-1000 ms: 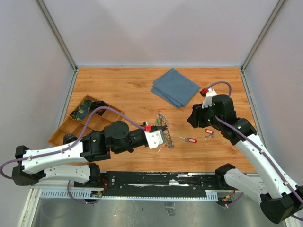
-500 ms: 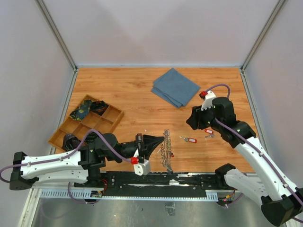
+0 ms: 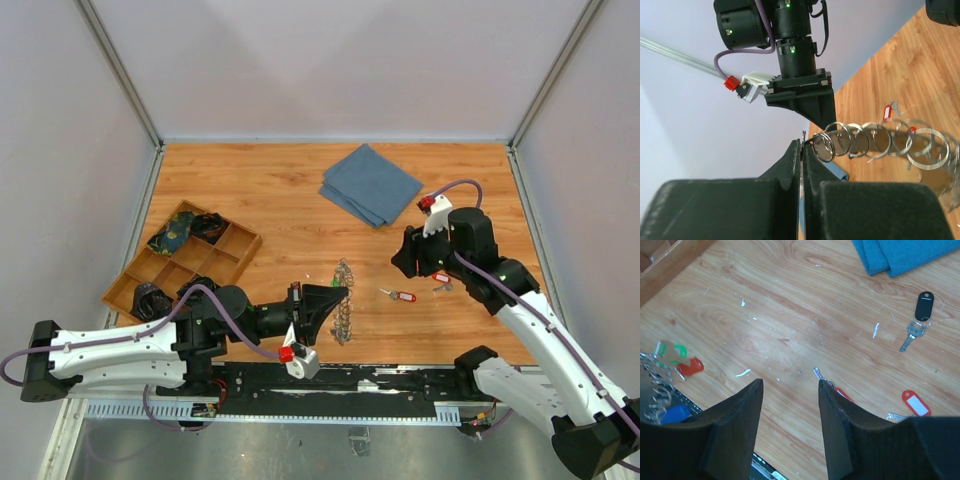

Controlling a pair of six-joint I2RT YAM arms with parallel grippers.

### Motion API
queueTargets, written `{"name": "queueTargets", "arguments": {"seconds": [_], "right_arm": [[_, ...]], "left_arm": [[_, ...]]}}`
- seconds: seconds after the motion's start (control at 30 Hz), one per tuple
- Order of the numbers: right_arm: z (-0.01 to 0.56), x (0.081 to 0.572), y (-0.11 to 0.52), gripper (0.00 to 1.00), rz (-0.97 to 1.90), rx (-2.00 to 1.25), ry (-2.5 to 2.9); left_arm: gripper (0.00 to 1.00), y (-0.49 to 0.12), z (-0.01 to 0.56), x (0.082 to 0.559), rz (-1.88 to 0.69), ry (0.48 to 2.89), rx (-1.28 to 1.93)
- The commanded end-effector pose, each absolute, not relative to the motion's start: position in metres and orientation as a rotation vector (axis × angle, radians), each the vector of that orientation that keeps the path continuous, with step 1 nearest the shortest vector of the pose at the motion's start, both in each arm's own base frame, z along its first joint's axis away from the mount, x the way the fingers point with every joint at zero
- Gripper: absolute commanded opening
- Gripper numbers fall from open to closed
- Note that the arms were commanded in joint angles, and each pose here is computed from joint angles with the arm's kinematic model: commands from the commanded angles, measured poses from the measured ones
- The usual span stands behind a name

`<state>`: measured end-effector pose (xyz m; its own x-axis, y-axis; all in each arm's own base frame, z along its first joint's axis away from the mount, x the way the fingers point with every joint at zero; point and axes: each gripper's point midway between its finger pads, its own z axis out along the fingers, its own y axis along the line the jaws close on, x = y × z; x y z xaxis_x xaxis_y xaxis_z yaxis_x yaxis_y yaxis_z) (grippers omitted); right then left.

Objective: Put the keys on the keyring

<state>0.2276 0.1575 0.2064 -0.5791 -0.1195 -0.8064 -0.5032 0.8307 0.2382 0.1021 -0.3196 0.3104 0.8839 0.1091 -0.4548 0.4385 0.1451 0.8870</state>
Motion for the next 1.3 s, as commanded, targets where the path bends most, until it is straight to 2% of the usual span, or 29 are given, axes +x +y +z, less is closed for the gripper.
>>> {"name": "queueTargets", "arguments": {"seconds": [0.0, 0.2, 0.47, 0.77, 1.27], "right_arm": [[0.216, 0.227, 0.162, 0.49, 0.599, -0.545, 2.068], [0.244, 0.225, 0.174, 0.50, 0.661, -0.625, 1.837], [0.270, 0.225, 0.169, 0.49, 0.629, -0.572, 1.556], [0.266, 0.225, 0.169, 0.48, 0.595, -0.596, 1.353], [0.252, 0.226, 0.177, 0.49, 0.606, -0.664, 1.396]], "left_arm": [[0.00, -0.319, 0.337, 0.099, -0.248, 0.408, 1.327], [0.00, -0.319, 0.339, 0.094, -0.287, 0.399, 1.299], [0.00, -0.319, 0.327, 0.092, -0.259, 0.362, 1.324], [0.01, -0.320, 0.319, 0.097, -0.252, 0.372, 1.332], [0.01, -0.317, 0.340, 0.110, -0.405, 0.512, 1.225]]}}
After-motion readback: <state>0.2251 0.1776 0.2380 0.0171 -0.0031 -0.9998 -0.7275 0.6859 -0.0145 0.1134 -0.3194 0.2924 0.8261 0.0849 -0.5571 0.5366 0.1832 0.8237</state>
